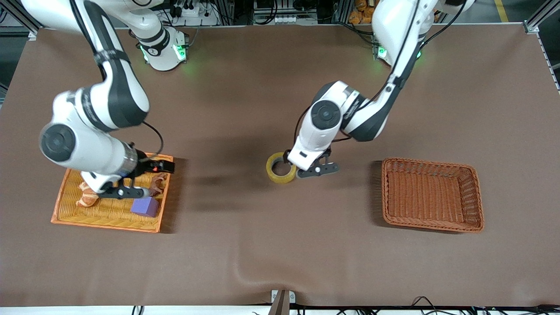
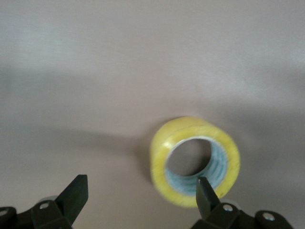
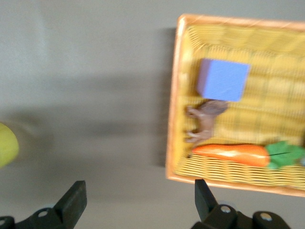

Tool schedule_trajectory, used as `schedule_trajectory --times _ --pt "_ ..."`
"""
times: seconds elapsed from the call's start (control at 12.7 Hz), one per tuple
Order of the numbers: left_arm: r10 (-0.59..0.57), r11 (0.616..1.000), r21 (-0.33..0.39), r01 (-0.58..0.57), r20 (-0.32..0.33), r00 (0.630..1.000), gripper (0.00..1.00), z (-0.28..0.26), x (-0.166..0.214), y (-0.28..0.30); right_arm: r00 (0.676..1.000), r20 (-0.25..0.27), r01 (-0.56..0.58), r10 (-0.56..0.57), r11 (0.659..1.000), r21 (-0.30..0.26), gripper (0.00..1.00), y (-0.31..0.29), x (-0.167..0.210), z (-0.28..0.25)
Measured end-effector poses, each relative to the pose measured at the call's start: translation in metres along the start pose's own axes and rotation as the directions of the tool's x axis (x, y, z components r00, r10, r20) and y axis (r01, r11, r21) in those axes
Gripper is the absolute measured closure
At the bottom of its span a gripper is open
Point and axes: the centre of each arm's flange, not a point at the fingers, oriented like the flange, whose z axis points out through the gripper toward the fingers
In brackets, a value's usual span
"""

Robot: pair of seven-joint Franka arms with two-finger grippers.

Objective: Transfer tape with both arms
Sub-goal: 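Grasp the tape with the left gripper while the right gripper withdraws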

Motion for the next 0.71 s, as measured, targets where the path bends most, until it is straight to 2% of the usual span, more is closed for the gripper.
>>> schedule_trajectory --times 0.32,0.39,0.47,0.63,0.71 --pt "0.036 0.999 0.018 -0.035 -0.025 0.999 0.00 0.040 0.002 0.014 0.998 -0.056 0.007 -0.010 0.999 -0.047 0.00 0.057 -0.028 -0.067" --pt "0.042 0.999 0.021 -0.042 -0.023 0.999 0.06 0.045 -0.001 0.016 0.997 -0.069 0.010 -0.014 0.998 -0.060 0.00 0.063 -0.035 -0.080" --pt "0.052 0.998 0.028 -0.051 -0.019 0.998 0.07 0.051 -0.007 0.019 0.996 -0.081 0.021 -0.026 0.997 -0.069 0.00 0.069 -0.041 -0.091" --pt "0.073 0.996 0.050 -0.072 -0.022 0.997 0.22 0.061 -0.017 0.024 0.993 -0.100 0.052 -0.059 0.996 -0.077 0.00 0.088 -0.050 -0.107" --pt "0.078 0.995 0.057 -0.077 -0.022 0.997 0.22 0.065 -0.019 0.025 0.992 -0.107 0.063 -0.071 0.995 -0.080 0.00 0.100 -0.054 -0.115"
